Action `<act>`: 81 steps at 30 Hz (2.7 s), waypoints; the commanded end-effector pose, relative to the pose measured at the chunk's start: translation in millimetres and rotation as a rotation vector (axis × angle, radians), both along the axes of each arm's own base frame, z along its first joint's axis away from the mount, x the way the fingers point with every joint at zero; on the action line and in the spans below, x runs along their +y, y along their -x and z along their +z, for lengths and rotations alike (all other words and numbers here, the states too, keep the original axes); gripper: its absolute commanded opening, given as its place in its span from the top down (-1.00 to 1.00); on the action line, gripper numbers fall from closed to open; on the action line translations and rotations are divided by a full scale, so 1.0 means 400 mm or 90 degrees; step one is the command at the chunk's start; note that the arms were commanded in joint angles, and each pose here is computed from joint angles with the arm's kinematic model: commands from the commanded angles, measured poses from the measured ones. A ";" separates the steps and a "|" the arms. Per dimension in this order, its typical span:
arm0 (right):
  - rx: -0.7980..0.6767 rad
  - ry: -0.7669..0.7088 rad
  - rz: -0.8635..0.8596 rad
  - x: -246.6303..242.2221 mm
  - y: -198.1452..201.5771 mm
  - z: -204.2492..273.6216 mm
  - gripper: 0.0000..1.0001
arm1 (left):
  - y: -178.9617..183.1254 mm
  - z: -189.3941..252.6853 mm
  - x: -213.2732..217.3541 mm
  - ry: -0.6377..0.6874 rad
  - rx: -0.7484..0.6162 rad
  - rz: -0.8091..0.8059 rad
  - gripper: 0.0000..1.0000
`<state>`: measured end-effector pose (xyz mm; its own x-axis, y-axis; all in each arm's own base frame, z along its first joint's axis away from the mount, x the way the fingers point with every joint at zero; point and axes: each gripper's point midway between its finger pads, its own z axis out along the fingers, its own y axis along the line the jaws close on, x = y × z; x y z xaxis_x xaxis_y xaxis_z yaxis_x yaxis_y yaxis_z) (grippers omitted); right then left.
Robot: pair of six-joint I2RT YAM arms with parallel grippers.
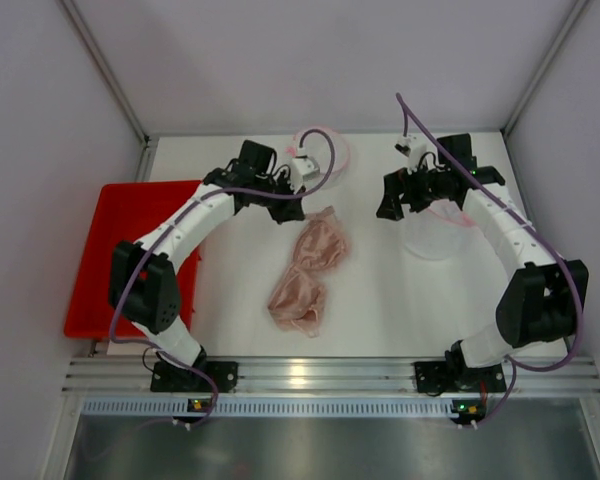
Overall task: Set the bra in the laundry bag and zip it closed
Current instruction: Adjust the bra at the center of the board.
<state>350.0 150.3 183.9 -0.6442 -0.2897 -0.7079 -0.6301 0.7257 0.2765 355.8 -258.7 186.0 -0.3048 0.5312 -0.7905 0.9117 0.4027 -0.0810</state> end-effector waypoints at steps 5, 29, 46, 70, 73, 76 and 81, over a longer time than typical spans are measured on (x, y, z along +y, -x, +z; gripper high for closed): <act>-0.016 -0.035 0.008 0.017 0.001 0.033 -0.88 | 0.206 -0.102 0.039 -0.005 0.134 -0.009 1.00; 0.040 -0.078 0.068 0.216 -0.055 -0.064 -0.62 | 0.443 -0.133 0.194 -0.166 -0.400 -0.504 0.05; 0.070 -0.056 0.060 0.222 -0.094 -0.112 -0.99 | 0.579 -0.318 0.149 -0.046 -0.617 -0.888 -0.73; 0.084 -0.056 0.078 0.228 -0.090 -0.129 -0.99 | 0.455 -0.264 0.057 -0.008 -0.570 -0.739 0.31; 0.086 -0.058 0.078 0.230 -0.086 -0.136 -0.99 | 0.482 -0.219 0.054 0.018 -0.480 -0.718 0.44; 0.092 -0.065 0.077 0.234 -0.084 -0.137 -0.99 | 0.513 -0.210 0.066 0.029 -0.417 -0.707 0.59; 0.088 -0.069 0.078 0.237 -0.086 -0.132 -0.99 | 0.555 -0.215 0.086 0.040 -0.352 -0.687 0.79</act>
<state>384.3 233.2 119.2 -0.7331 -0.2949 -0.6128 -0.6269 0.6424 0.4408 164.6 -227.9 94.8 0.7640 0.2628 -0.5893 0.6127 -0.5818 0.5348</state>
